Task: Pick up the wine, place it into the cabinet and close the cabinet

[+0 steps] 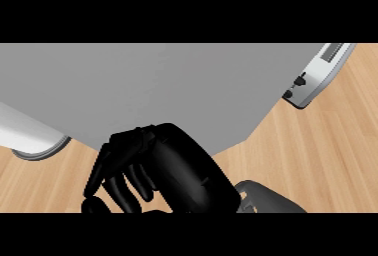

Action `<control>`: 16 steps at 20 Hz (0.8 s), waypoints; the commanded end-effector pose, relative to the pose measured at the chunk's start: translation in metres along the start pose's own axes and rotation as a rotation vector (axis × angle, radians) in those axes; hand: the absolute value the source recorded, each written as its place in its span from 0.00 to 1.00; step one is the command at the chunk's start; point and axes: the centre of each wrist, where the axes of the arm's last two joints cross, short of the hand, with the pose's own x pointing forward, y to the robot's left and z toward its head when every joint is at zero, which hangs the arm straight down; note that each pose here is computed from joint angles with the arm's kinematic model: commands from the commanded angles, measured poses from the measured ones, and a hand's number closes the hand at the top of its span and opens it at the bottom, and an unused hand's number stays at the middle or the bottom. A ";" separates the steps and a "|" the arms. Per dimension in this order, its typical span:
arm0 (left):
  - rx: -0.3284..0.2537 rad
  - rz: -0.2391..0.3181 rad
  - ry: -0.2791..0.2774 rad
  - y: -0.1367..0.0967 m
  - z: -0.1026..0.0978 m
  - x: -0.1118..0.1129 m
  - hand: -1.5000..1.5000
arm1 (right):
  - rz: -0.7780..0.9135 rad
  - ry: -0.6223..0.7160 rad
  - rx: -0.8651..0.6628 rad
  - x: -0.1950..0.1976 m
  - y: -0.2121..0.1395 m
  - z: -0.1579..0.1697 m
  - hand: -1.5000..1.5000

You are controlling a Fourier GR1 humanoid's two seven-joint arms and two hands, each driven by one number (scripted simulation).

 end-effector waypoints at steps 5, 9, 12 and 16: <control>-0.027 -0.015 0.018 0.002 -0.009 0.010 0.00 | 0.059 0.020 -0.111 -0.019 -0.052 -0.053 1.00; -0.034 0.003 0.067 -0.001 -0.013 -0.003 0.00 | 0.090 0.012 -0.155 -0.025 -0.068 -0.074 1.00; -0.057 0.018 0.060 -0.015 -0.017 -0.014 0.00 | 0.093 0.022 -0.168 -0.047 -0.088 -0.085 1.00; -0.062 0.041 0.088 -0.023 -0.020 -0.019 0.00 | 0.083 0.029 -0.174 -0.064 -0.098 -0.085 1.00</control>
